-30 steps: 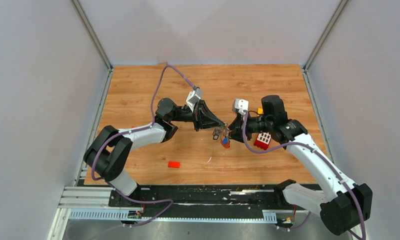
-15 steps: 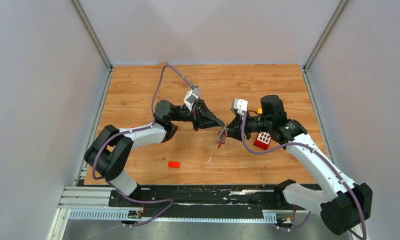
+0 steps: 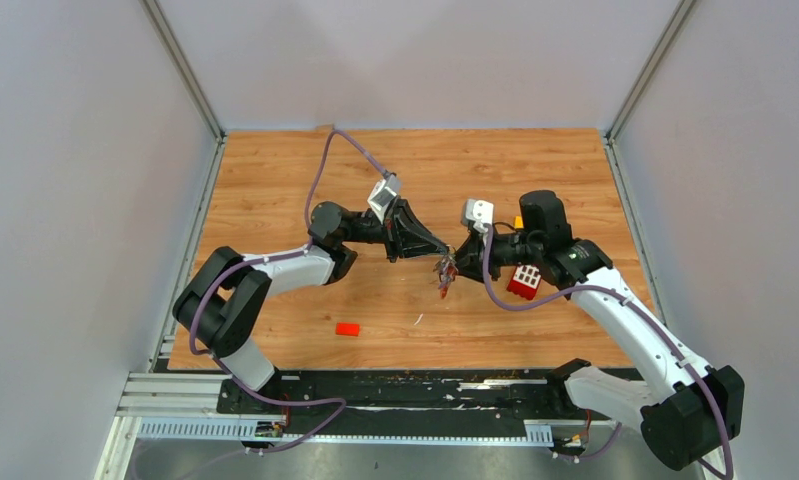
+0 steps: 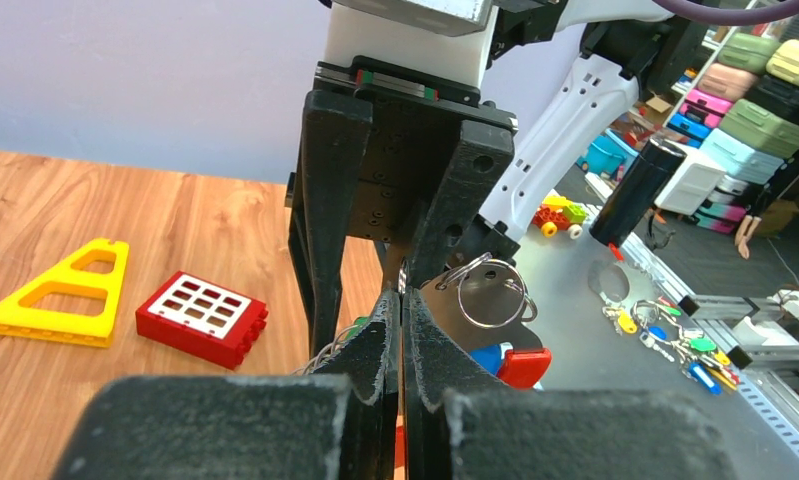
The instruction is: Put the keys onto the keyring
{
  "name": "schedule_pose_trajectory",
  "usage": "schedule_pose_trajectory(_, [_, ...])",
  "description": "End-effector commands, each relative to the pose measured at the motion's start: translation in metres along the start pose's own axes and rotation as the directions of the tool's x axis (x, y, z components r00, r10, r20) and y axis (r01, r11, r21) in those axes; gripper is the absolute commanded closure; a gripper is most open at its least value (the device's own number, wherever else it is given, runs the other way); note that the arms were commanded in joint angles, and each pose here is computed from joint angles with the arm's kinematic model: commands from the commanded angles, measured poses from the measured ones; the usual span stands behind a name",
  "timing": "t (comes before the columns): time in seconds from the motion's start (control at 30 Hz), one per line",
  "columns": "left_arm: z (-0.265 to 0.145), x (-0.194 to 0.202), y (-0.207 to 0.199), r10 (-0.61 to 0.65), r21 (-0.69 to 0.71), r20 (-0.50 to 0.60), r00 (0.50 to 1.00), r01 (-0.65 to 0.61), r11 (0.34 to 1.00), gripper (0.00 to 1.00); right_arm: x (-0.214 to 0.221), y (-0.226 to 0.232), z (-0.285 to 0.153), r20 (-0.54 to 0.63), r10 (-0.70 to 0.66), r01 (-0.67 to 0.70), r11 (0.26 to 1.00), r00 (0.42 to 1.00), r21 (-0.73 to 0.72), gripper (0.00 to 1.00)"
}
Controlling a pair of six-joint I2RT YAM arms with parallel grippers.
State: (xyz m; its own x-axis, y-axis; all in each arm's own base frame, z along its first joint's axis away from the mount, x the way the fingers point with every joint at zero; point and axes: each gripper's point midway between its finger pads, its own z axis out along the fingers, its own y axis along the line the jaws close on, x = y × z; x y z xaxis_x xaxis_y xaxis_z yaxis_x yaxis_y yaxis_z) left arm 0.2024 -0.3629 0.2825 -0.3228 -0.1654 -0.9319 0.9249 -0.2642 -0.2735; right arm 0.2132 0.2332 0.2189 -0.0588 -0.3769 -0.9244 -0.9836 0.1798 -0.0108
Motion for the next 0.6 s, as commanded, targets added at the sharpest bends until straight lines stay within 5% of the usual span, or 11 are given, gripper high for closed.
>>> schedule_pose_trajectory(0.0, [0.003, -0.015, -0.004, 0.074, 0.021, 0.035, 0.997, -0.074, 0.997, 1.0, -0.023, 0.008, -0.003, 0.061, -0.049, 0.051, 0.998, 0.997, -0.042, 0.69])
schedule_pose_trajectory(0.37, [0.001, -0.009, -0.005, 0.066, 0.023, 0.026, 0.997, -0.066, 0.998, 1.0, -0.027, 0.003, 0.001, 0.078, -0.025, 0.028, 0.999, 0.997, -0.035, 0.55])
schedule_pose_trajectory(0.57, [0.001, -0.007, -0.006, 0.065, 0.027, 0.024, 0.998, -0.065, 0.997, 1.0, -0.027, -0.003, 0.004, 0.078, -0.016, 0.017, 1.0, 0.997, -0.024, 0.67])
